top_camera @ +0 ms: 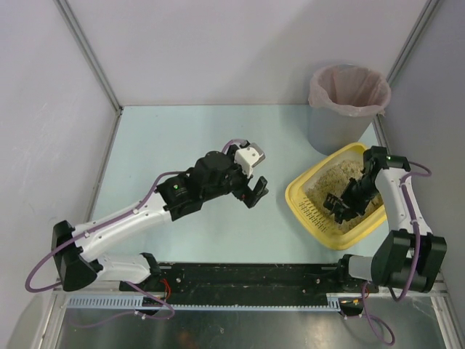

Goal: Clean the litter box

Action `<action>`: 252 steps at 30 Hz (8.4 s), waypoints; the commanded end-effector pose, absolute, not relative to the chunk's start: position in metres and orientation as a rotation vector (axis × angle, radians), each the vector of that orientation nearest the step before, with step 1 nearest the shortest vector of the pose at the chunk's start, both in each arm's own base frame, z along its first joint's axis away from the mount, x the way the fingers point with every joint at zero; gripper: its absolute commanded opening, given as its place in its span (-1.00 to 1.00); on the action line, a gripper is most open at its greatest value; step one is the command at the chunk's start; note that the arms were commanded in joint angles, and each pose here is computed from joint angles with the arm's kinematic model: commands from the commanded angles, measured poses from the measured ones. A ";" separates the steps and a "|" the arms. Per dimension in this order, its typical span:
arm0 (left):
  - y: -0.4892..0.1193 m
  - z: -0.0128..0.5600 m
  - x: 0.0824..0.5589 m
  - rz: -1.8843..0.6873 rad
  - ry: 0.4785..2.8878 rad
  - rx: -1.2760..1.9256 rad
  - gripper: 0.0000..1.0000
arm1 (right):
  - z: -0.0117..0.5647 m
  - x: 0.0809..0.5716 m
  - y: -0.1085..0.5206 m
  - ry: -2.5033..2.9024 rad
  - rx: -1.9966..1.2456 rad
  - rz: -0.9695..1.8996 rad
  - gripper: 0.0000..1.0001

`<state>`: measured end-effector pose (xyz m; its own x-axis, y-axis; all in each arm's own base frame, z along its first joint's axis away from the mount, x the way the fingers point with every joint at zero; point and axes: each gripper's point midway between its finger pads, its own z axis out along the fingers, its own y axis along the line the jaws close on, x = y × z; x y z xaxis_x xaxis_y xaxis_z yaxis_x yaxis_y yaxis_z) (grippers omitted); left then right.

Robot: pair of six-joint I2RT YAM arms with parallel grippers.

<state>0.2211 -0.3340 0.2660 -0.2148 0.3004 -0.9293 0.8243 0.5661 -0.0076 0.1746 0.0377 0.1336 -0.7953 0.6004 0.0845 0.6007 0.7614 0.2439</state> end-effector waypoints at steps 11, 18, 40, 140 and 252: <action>-0.321 0.285 0.225 -0.576 1.706 0.908 0.99 | 0.128 0.209 0.027 -2.887 -0.915 -0.458 -1.00; -0.320 0.288 0.224 -0.586 1.703 0.902 1.00 | 0.120 0.227 0.013 -2.866 -0.954 -0.451 -1.00; -0.321 0.288 0.222 -0.596 1.701 0.906 0.99 | 0.083 0.305 -0.022 -2.985 -1.165 -0.374 -1.00; -0.311 0.289 0.223 -0.661 1.787 0.853 1.00 | 0.108 0.274 0.022 -3.560 -1.053 -0.212 -1.00; -0.291 0.241 0.266 -0.480 1.909 0.814 0.99 | 0.400 0.490 0.007 -2.667 -1.220 -2.490 -1.00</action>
<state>0.2616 -0.2899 0.2384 -0.3386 0.3225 -0.8839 0.7102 0.7038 -0.0153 0.5078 0.0001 0.3114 -0.5498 0.8350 -0.0236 0.2026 0.1608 0.9660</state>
